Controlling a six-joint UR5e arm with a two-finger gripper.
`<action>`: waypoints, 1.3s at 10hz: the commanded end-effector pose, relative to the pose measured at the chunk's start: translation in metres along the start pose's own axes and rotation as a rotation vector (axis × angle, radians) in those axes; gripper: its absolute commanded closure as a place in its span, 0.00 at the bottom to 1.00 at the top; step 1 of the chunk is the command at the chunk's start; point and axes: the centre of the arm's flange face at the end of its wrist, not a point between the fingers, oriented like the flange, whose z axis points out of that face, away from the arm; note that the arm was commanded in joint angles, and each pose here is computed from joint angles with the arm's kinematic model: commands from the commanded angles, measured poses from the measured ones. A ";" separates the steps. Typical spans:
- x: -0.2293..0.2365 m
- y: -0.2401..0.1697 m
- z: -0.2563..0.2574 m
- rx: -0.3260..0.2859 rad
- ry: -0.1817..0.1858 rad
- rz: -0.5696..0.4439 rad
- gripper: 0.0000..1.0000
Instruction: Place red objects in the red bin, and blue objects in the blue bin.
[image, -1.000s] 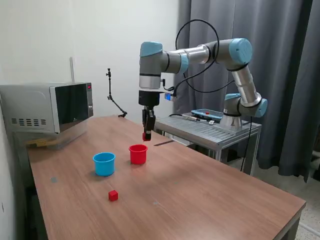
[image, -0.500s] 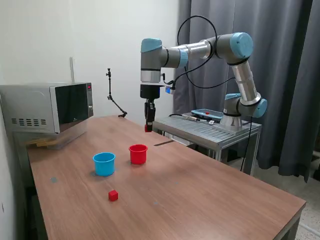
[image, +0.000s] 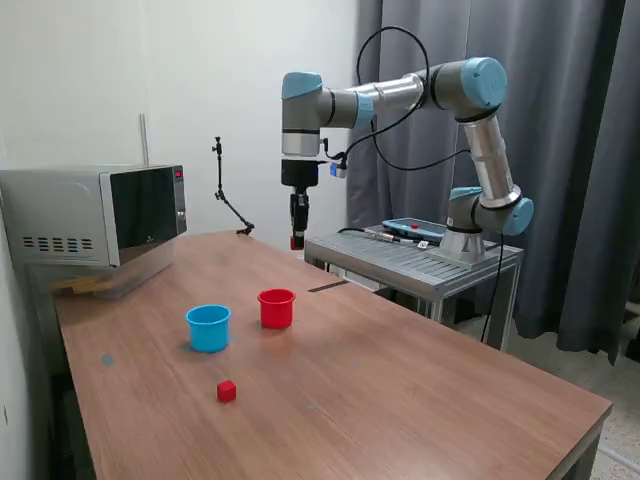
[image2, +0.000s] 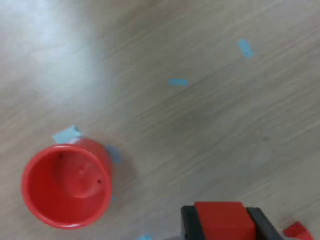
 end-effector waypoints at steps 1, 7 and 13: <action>-0.025 -0.001 0.000 0.012 -0.009 0.030 1.00; -0.073 0.013 0.009 0.031 -0.016 0.095 1.00; -0.119 0.037 0.024 -0.047 0.015 0.147 1.00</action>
